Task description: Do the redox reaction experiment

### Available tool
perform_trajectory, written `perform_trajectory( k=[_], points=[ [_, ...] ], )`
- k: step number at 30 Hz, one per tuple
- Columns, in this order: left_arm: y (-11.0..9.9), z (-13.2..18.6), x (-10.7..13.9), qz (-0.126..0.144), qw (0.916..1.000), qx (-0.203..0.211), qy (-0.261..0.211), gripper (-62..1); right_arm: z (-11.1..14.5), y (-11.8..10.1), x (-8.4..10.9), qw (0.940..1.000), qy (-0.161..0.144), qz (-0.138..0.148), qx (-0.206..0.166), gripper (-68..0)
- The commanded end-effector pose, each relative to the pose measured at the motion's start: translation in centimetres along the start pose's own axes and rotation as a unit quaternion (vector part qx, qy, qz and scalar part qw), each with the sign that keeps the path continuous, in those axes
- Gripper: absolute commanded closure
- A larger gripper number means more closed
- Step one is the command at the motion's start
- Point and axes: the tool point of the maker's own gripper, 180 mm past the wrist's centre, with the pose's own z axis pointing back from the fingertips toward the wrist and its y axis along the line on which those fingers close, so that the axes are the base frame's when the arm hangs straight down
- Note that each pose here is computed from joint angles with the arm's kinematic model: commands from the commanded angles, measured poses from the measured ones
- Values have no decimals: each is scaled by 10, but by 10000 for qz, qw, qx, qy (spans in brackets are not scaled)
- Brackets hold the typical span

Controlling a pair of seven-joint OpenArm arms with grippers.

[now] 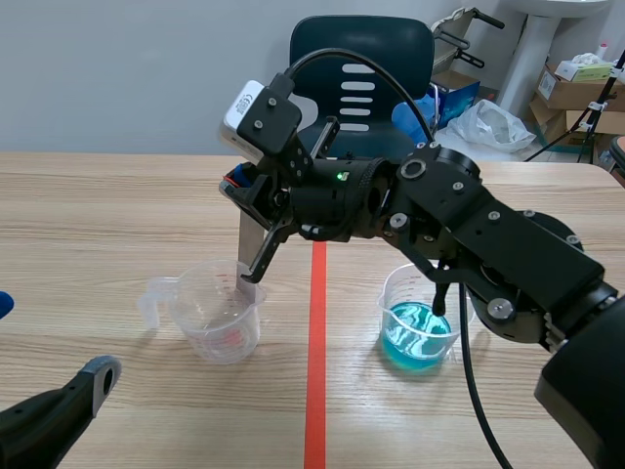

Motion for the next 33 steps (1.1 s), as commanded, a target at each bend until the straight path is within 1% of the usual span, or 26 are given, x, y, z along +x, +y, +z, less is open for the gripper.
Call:
perform_trajectory(
  k=[1, 7, 10, 19, 24, 27, 33],
  points=[
    [-4, -1, 8, 15, 9999, -47, -146, -623, 4, -3, -3, 10000, 65, 65, 18, -13],
    [-4, -1, 8, 14, 9999, -45, -136, -623, 9, -15, 8, 9997, -114, 193, -73, -13],
    [-3, -1, 8, 11, 9999, -43, -144, -623, 13, -20, 16, 9994, -233, 210, -118, -13],
    [-3, -1, 9, 9, 9999, -43, -150, -623, 24, -37, 52, 9965, -653, 446, -281, -13],
    [-3, -1, 9, 9, 9999, -41, -148, -623, 30, -39, 70, 9942, -846, 591, -309, -13],
    [-3, -1, 9, 9, 9999, -41, -148, -623, 32, -40, 78, 9934, -940, 568, -322, -13],
    [-3, -1, 9, 9, 9999, -41, -146, -623, 36, -41, 89, 9920, -1081, 573, -327, -13]
  ],
)
